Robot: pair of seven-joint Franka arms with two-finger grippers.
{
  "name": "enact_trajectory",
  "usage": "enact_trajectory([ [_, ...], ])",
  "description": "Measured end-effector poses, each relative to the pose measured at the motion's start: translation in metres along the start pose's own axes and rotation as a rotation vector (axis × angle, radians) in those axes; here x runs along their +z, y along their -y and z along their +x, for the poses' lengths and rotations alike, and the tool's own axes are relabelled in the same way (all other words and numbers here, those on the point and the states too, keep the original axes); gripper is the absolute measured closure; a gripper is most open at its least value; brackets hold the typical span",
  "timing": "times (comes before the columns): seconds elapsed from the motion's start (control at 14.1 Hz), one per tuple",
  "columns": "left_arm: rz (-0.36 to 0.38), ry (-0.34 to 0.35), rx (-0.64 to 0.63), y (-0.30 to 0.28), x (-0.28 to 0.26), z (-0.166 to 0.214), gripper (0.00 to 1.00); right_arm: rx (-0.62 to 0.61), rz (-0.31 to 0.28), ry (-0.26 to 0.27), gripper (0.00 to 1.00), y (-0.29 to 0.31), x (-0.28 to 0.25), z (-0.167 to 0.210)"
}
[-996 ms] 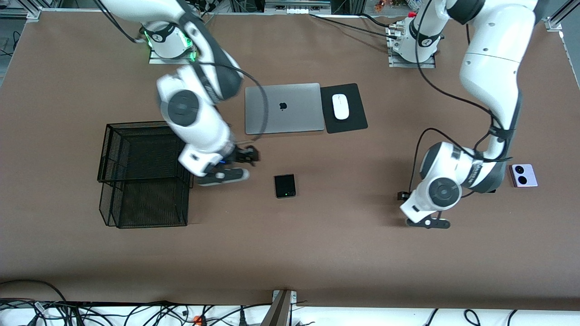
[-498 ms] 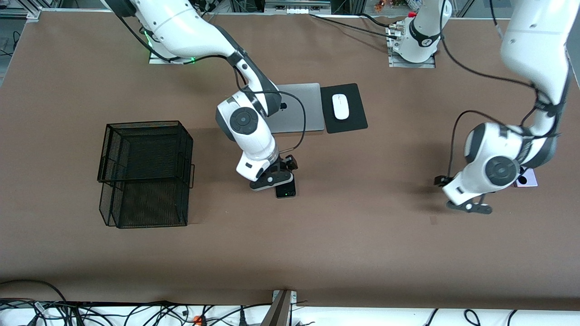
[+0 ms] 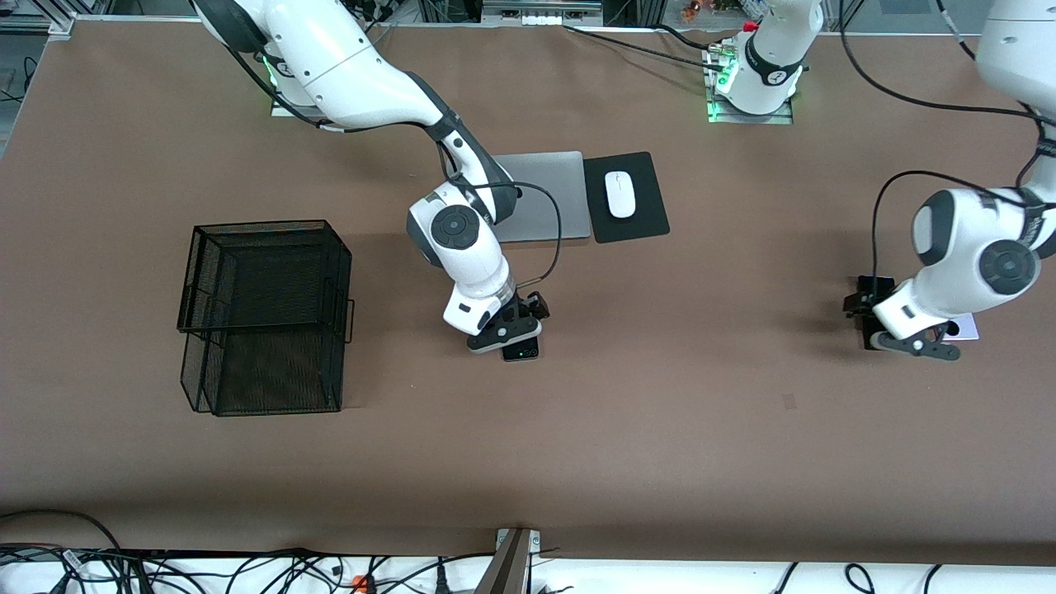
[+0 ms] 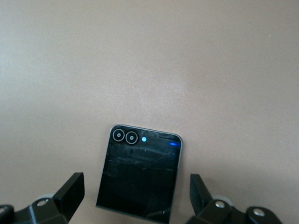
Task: Place phones with both arms
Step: 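Grasp the flip phone with the right gripper while the left grasps the tall phone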
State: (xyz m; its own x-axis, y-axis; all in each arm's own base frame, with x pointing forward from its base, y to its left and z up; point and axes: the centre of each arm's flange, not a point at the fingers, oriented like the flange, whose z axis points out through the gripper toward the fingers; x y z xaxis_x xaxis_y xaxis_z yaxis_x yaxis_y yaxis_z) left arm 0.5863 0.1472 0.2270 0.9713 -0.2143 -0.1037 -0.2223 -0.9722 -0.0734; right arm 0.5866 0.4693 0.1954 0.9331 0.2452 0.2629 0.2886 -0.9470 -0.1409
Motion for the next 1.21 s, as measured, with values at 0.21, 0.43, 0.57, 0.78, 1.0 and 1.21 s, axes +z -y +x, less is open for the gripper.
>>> enact_trajectory([
  [0.21,-0.017,-0.028,-0.023,0.030,0.012,-0.021,0.00,-0.001,0.000,-0.005,0.00,0.000,0.001,0.000],
  [0.43,-0.041,-0.053,-0.069,0.038,0.038,-0.035,0.00,-0.001,0.002,-0.011,0.00,0.001,0.001,0.003],
  [0.57,-0.053,-0.060,-0.089,0.036,0.047,-0.036,0.00,-0.002,0.005,-0.016,0.00,0.003,0.006,0.005],
  [0.78,-0.061,-0.065,-0.122,0.032,0.051,-0.033,0.00,-0.003,0.004,-0.016,0.00,0.003,0.016,0.006],
  [1.0,-0.061,-0.079,-0.147,0.038,0.052,-0.035,0.00,-0.005,0.003,-0.018,0.00,0.004,0.019,0.006],
  [1.21,-0.067,-0.097,-0.174,0.047,0.060,-0.039,0.00,-0.006,0.002,-0.018,0.00,0.004,0.019,0.006],
])
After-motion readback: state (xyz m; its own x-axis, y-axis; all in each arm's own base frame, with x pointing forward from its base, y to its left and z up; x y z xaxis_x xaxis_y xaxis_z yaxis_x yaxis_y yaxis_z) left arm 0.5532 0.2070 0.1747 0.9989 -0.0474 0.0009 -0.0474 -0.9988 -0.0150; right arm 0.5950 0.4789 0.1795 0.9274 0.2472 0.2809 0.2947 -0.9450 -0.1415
